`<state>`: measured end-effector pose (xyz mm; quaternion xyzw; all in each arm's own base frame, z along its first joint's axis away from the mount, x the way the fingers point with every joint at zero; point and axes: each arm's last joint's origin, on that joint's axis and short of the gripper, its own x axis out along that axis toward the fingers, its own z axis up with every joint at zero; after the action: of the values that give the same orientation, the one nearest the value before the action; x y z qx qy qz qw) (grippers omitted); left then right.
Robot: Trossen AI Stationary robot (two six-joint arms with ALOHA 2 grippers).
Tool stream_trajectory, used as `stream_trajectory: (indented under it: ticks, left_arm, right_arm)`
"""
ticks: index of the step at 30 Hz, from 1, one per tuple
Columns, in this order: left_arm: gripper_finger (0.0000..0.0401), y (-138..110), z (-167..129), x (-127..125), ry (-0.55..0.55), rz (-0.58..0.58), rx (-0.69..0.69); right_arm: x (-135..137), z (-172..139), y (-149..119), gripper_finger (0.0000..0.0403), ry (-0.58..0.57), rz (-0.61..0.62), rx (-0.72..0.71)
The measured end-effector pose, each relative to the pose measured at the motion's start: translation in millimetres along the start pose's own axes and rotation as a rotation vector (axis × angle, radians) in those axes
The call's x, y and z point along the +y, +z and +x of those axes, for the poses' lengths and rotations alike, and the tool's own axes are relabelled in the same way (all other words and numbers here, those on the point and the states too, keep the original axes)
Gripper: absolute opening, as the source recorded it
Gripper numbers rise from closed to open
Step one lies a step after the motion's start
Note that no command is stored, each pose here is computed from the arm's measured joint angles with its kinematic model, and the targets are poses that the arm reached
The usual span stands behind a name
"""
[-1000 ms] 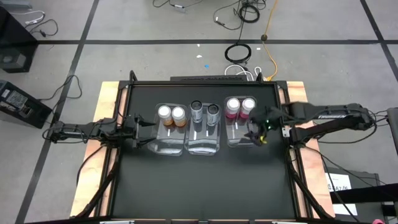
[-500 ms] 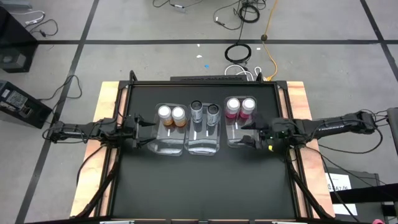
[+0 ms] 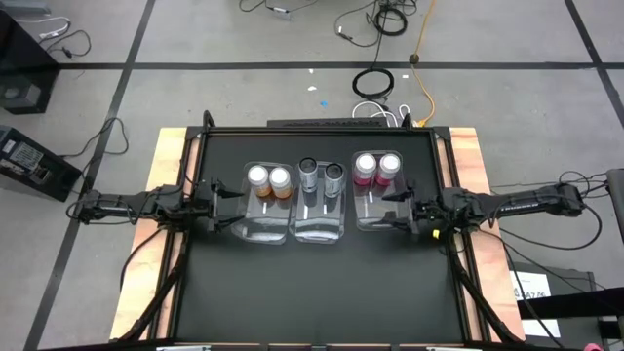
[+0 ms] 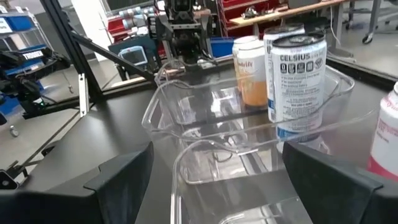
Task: Sort soda cans
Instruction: Return to Home Position
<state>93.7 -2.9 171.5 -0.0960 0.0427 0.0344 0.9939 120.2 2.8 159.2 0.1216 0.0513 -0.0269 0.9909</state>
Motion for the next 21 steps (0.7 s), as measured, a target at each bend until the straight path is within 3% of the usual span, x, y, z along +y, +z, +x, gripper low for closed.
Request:
stream_trajectory:
  ticks: [21]
  left_arm:
    - [0.0369, 0.0, 0.0, 0.0, 0.000, 0.000, 0.000]
  right_arm:
    - [0.0, -24.9, 11.0, 0.0350, 0.018, -0.015, -0.163]
